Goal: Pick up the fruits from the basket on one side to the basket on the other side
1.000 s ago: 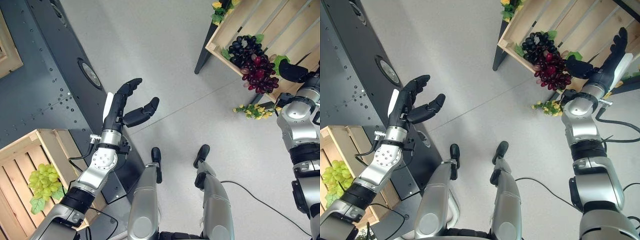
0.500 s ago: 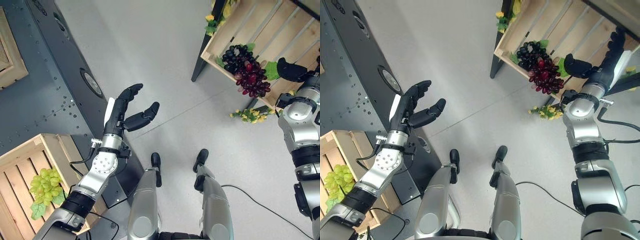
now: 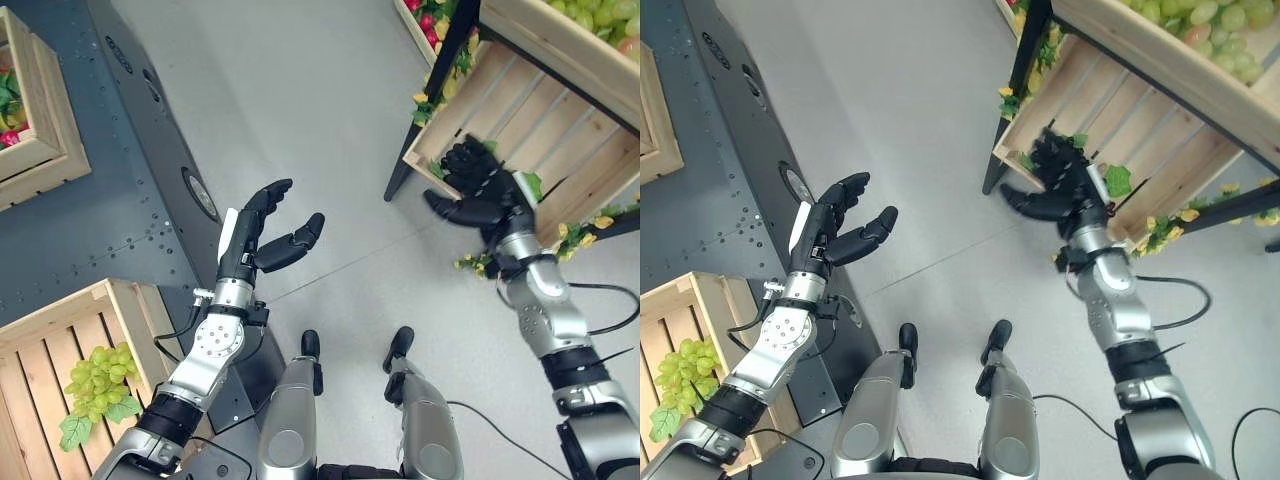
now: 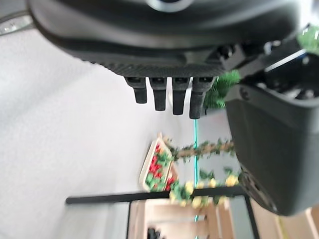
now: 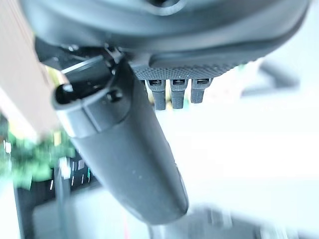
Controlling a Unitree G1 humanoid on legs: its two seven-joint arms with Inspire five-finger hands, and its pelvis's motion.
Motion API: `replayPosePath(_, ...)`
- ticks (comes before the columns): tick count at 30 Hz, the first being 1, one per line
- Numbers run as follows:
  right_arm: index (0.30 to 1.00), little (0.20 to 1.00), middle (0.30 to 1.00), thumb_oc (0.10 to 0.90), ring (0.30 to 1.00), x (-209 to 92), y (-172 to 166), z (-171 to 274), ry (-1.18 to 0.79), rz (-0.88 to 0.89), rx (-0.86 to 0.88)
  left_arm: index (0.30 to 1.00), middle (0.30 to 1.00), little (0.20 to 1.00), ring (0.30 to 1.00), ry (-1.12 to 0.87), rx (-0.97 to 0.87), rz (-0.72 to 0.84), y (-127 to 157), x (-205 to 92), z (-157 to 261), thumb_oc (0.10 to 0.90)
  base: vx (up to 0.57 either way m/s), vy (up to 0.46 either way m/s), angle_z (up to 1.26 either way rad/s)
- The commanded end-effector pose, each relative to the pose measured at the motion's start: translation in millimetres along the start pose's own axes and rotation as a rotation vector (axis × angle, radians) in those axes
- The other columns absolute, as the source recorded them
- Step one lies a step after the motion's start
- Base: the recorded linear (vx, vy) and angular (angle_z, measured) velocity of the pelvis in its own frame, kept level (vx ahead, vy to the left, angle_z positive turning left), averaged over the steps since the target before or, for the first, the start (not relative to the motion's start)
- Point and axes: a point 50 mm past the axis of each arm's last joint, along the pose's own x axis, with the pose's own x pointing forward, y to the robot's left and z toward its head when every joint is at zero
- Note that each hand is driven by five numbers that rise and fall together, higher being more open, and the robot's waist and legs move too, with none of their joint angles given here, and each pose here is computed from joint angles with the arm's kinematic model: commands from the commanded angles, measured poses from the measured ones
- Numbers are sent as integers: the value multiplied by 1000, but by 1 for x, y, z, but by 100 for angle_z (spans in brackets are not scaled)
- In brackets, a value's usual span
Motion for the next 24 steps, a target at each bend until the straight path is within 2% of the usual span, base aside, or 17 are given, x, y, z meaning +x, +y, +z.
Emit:
replayPosePath(1, 900, 900, 900, 800, 900, 6, 31, 43, -209, 271, 75, 900, 900, 900, 900, -278, -28, 24, 9, 2, 48, 800, 96, 142, 20)
replayPosePath(8, 900, 900, 900, 800, 900, -22, 59, -4, -95, 311, 260, 900, 900, 900, 900, -220, -20, 6, 8, -14, 36, 800, 93, 225, 21)
replayPosePath(14, 900, 900, 900, 800, 900, -52, 76, -43, 65, 332, 311, 900, 900, 900, 900, -147, 0, -43, 7, -31, 21, 800, 105, 163, 29)
replayPosePath(21, 900, 900, 900, 800, 900, -81, 79, -81, 212, 238, 412, 900, 900, 900, 900, -95, 4, -58, 3, -39, 13, 800, 162, -108, 47)
replayPosePath(24, 900, 900, 900, 800, 900, -87, 78, -88, 249, 204, 387, 900, 900, 900, 900, -91, 5, -66, 0, -39, 12, 800, 133, -238, 86)
